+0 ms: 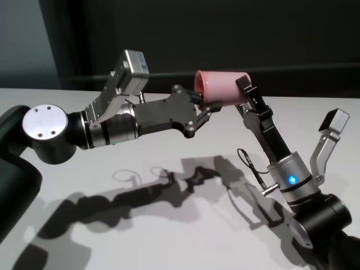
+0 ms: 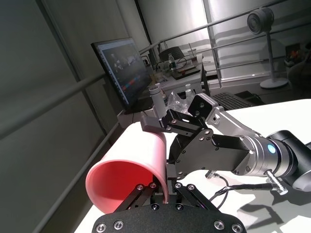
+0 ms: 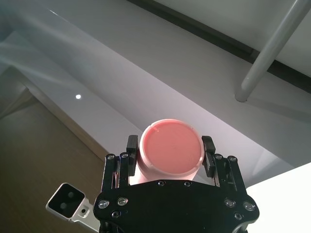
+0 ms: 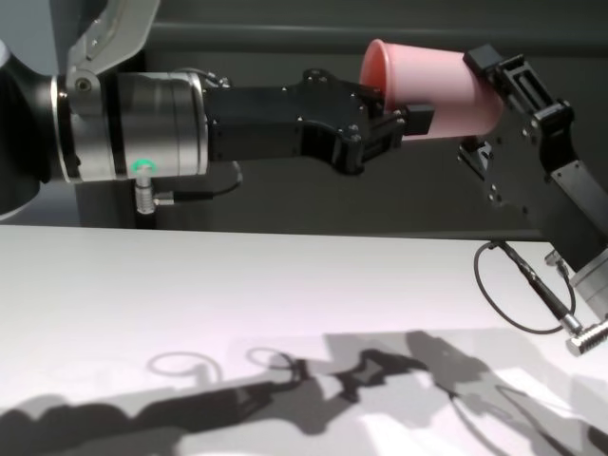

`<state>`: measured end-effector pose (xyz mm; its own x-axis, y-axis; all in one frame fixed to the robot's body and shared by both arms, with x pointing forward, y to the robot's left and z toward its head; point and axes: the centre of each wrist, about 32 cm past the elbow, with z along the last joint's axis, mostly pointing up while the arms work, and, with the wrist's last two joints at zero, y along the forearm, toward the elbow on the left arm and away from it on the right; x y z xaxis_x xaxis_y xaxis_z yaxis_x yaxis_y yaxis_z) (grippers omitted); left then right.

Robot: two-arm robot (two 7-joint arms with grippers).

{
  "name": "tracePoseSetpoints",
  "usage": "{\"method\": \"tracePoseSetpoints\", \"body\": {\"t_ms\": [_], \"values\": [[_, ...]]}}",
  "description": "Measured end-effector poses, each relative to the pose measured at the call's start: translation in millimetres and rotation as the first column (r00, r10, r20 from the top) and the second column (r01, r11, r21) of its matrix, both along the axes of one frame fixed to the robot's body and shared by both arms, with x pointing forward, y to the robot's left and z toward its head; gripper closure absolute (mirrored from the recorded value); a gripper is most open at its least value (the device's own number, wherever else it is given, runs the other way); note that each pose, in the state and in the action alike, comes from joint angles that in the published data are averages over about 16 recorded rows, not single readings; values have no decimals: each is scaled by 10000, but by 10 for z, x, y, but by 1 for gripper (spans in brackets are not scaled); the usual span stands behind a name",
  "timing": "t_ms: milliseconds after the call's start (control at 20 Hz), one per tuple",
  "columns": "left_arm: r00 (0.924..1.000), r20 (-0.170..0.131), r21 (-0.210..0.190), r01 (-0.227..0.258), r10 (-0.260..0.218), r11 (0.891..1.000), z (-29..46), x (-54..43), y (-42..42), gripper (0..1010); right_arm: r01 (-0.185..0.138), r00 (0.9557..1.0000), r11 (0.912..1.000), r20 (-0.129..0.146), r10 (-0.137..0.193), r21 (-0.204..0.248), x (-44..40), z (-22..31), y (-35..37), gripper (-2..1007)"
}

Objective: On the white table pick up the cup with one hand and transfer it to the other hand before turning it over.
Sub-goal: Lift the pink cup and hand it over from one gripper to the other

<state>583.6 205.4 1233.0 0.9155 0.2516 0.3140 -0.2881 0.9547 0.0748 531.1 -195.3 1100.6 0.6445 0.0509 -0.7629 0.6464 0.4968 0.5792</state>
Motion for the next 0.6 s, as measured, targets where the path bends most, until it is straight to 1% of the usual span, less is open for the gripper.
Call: {"method": "tracePoseSetpoints", "body": {"t_ms": [250, 600], "values": [[10000, 0, 0, 0, 0, 10000, 0, 0, 0, 962, -17, 10000, 10000, -7, 17, 4, 0, 0, -1, 236], [10000, 0, 0, 0, 0, 10000, 0, 0, 0, 962, -31, 10000, 10000, -13, 31, 6, 1, 1, -3, 246]]}}
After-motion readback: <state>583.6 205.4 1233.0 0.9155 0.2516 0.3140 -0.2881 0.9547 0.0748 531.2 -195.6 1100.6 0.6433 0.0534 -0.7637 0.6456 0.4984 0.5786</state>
